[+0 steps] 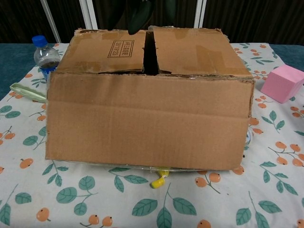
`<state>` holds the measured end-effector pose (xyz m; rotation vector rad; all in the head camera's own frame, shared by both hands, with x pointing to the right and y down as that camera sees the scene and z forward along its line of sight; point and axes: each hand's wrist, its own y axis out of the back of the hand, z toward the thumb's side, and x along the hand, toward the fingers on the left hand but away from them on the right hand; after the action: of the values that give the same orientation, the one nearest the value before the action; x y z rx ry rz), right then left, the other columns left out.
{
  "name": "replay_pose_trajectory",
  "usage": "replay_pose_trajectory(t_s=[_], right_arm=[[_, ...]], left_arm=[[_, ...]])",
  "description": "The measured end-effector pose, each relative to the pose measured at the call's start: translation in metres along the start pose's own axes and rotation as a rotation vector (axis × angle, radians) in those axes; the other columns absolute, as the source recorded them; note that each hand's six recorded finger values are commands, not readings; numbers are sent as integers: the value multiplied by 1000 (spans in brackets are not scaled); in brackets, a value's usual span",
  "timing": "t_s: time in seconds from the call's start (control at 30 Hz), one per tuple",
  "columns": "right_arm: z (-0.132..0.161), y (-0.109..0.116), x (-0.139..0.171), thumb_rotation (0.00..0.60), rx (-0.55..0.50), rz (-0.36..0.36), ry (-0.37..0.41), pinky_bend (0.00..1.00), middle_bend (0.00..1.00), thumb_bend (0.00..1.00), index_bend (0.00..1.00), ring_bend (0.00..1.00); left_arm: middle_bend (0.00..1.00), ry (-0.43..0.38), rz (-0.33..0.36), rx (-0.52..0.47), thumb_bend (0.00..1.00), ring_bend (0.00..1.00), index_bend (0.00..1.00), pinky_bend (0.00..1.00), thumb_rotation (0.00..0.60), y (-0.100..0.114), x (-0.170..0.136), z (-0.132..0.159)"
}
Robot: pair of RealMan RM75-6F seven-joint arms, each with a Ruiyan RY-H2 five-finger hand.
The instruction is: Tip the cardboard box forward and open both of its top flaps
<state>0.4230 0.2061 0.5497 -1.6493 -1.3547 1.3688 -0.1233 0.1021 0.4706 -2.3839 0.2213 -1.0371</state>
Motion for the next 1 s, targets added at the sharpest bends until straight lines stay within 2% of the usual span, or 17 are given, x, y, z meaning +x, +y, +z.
replay_pose_trajectory(t_s=[0.13,0.2,0.27,0.33,0.37,0.47,0.67,0.83,1.0], right_arm=[[0,0,0,600,0,2,-4,245,0,764,0,0],[-1,0,0,600,2,4,-5,246,0,725,0,0],[-1,-1,0,600,0,6,-7,246,0,628,0,0],[-2,-1,0,600,-5,8,-12,246,0,503,0,0],[-2,-1,0,600,-6,10,-15,246,0,471,0,0],[-3,-1,0,600,-8,12,-22,246,0,410,0,0],[-3,-1,-1,600,0,13,-25,246,0,404,0,0],[-3,0,-2,600,12,11,-25,246,0,381,0,0],[0,1,-4,600,29,3,-17,246,0,361,0,0]], left_arm=[[420,18,21,20,744,303,248,358,600,3,2,-8],[361,30,40,49,675,253,205,302,600,6,3,-14],[284,40,62,70,525,192,145,249,600,9,3,-18],[213,52,94,94,405,137,99,191,600,14,3,-22],[166,58,111,104,357,100,66,152,600,16,3,-24],[74,86,185,149,312,28,5,96,600,26,0,-33],[18,188,358,274,264,0,0,49,600,36,-19,-66],[0,291,471,327,197,0,0,49,600,24,-52,-101],[0,385,588,357,190,0,0,49,600,3,-93,-134]])
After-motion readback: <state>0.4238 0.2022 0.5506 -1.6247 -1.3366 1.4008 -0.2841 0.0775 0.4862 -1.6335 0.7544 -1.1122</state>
